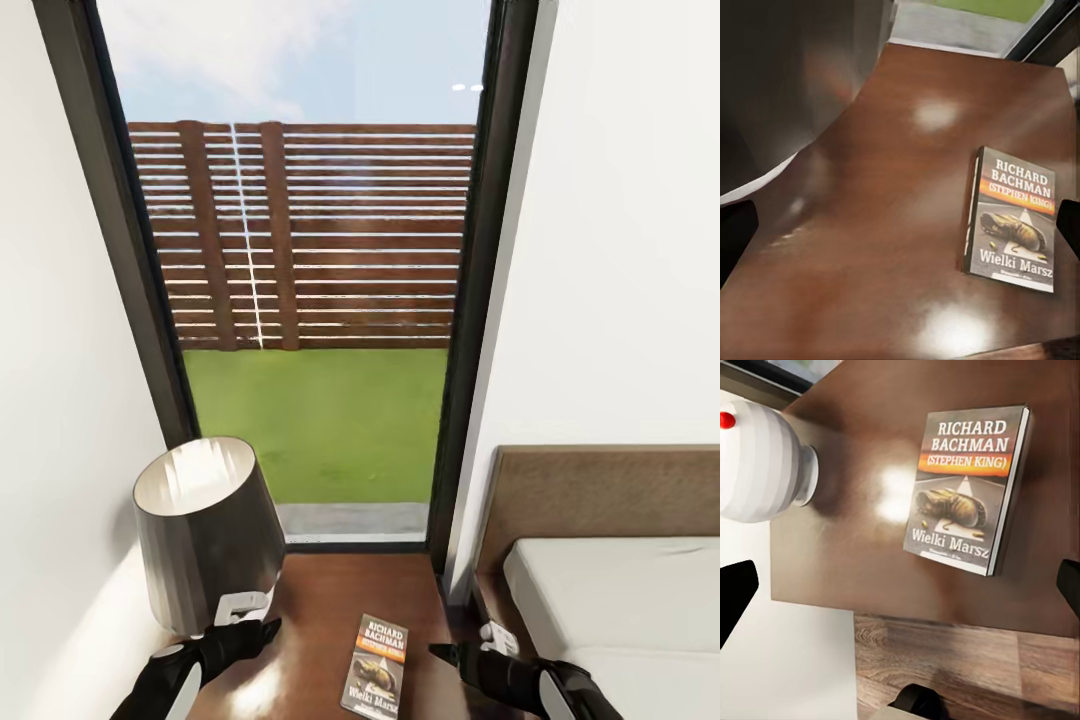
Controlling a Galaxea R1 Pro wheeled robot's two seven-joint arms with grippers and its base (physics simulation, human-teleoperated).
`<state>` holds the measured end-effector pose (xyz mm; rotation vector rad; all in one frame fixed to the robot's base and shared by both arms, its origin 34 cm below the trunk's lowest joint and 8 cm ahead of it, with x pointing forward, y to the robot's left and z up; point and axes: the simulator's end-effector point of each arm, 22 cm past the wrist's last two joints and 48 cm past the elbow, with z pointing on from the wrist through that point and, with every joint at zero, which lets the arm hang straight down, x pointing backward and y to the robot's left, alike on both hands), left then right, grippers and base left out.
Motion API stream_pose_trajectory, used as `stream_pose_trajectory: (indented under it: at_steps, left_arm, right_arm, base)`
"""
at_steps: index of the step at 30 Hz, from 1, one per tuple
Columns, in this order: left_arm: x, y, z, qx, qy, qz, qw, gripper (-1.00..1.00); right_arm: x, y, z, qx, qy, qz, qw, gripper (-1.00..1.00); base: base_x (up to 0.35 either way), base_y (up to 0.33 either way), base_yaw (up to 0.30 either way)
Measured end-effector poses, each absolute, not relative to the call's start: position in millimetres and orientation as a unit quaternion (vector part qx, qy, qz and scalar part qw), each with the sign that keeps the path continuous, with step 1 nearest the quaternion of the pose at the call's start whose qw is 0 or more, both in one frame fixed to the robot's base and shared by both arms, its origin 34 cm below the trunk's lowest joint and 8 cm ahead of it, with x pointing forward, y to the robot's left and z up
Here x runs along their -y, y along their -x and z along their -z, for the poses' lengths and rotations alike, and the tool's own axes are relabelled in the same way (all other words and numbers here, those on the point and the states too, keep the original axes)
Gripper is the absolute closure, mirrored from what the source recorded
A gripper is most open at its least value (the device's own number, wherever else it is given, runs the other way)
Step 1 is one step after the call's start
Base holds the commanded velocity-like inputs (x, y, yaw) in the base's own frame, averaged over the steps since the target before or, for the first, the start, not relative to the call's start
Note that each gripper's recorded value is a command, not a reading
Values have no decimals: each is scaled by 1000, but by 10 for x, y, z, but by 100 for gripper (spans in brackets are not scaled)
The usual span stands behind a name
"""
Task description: In the bedroom, move the book from the bed onto either nightstand, and place the two sandals side by side next to the bed.
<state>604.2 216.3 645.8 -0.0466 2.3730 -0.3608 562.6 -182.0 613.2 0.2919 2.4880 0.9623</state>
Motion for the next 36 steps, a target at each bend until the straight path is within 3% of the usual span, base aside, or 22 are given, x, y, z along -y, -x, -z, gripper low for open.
stream_pose_trajectory:
  at_steps: [36]
  left_arm:
    - [-2205,-4347,-5478,-960,55,112,251,-100]
  right_arm:
    - [2274,-4709,-5914,-926,-139,-295,189,-100]
  base:
    - [0,0,0]
